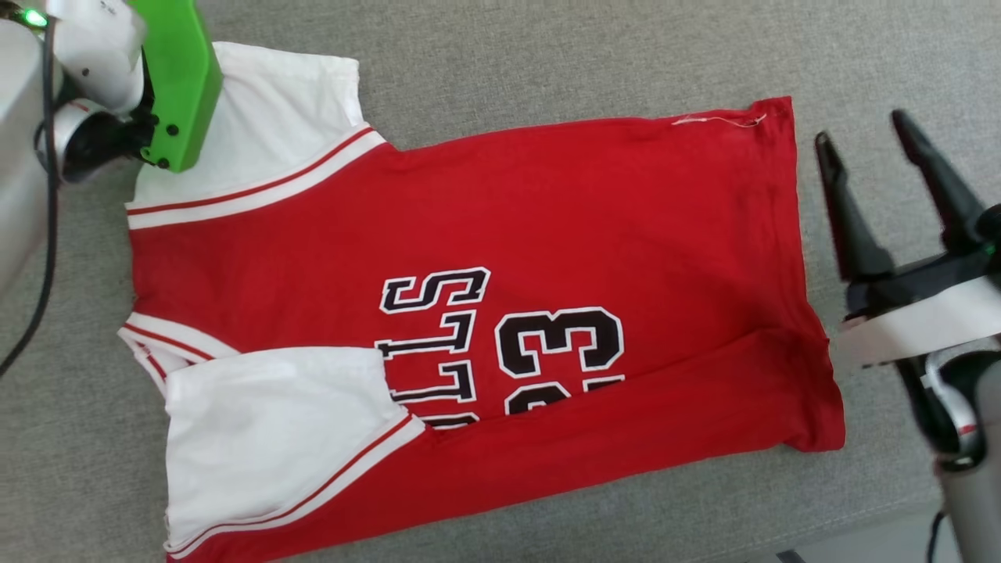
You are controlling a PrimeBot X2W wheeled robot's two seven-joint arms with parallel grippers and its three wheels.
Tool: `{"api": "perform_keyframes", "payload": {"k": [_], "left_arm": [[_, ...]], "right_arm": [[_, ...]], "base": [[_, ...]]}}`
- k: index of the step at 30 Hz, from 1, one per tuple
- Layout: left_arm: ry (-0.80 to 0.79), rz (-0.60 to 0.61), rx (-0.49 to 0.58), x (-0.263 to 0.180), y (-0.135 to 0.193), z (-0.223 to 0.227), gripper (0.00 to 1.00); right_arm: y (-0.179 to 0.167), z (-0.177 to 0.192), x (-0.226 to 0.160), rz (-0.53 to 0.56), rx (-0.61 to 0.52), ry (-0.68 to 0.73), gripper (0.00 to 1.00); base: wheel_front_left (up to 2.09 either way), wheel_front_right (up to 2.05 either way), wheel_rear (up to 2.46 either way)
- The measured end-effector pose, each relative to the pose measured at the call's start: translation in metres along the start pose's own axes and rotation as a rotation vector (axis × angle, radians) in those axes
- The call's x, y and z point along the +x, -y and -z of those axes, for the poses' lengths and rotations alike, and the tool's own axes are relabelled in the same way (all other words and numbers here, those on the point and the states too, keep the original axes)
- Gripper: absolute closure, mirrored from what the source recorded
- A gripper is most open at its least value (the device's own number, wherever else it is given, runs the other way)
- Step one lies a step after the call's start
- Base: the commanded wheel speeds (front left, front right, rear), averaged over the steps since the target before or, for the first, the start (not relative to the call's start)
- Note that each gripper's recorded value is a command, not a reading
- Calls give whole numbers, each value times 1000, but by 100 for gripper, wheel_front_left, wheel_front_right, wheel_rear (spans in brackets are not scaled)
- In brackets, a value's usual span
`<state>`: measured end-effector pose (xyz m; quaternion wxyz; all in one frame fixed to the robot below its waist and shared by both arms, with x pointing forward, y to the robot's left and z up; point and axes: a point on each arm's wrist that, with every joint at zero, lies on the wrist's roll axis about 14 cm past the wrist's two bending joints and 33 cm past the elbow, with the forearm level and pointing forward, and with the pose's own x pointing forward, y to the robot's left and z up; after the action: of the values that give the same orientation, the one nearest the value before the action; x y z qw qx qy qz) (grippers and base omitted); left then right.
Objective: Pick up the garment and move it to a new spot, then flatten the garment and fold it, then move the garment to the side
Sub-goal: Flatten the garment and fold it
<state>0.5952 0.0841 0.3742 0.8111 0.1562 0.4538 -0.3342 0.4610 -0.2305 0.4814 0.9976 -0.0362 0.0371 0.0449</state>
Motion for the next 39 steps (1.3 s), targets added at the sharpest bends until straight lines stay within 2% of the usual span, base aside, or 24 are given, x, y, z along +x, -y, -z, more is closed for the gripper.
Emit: {"api": "perform_keyframes", "payload": {"k": [2, 3, 5, 10, 19, 25, 27, 31, 36, 37, 38, 39], "left_arm": [[24, -7, 22, -6, 3, -1, 100], [58, -10, 52, -13, 8, -5, 100], [101, -15, 89, -21, 13, -11, 100], [194, -16, 131, -43, 23, -20, 100], [269, -29, 181, -66, 31, -24, 100], [286, -31, 190, -65, 30, -24, 100], [293, -29, 192, -62, 29, -24, 100], [284, -29, 182, -57, 24, -17, 100], [275, -34, 175, -53, 19, -10, 100], [278, -35, 175, -53, 19, -10, 100], [279, -38, 176, -54, 18, -11, 100], [283, -39, 176, -55, 18, -11, 100]], "right_arm": [[7, -13, 4, -11, -50, 11, 0], [15, -23, 9, -33, -108, -19, 0], [17, -25, 13, -67, -145, -85, 0], [19, -5, 16, -156, -173, -383, 0], [19, 41, 21, -227, -172, -797, 0], [9, 72, 37, -247, -163, -898, 0], [2, 88, 41, -258, -118, -927, 0], [-4, 116, 39, -278, -131, -1000, 0], [-3, 127, 39, -288, -112, -1023, 0], [-3, 126, 40, -287, -107, -1011, 81], [-2, 124, 42, -283, -105, -992, 100], [-1, 123, 43, -279, -103, -977, 100]], "base": [[0, 0, 0], [0, 0, 0], [0, 0, 0], [0, 0, 0], [0, 0, 0], [0, 0, 0], [0, 0, 0], [0, 0, 0], [0, 0, 0], [0, 0, 0], [0, 0, 0], [0, 0, 0]]}}
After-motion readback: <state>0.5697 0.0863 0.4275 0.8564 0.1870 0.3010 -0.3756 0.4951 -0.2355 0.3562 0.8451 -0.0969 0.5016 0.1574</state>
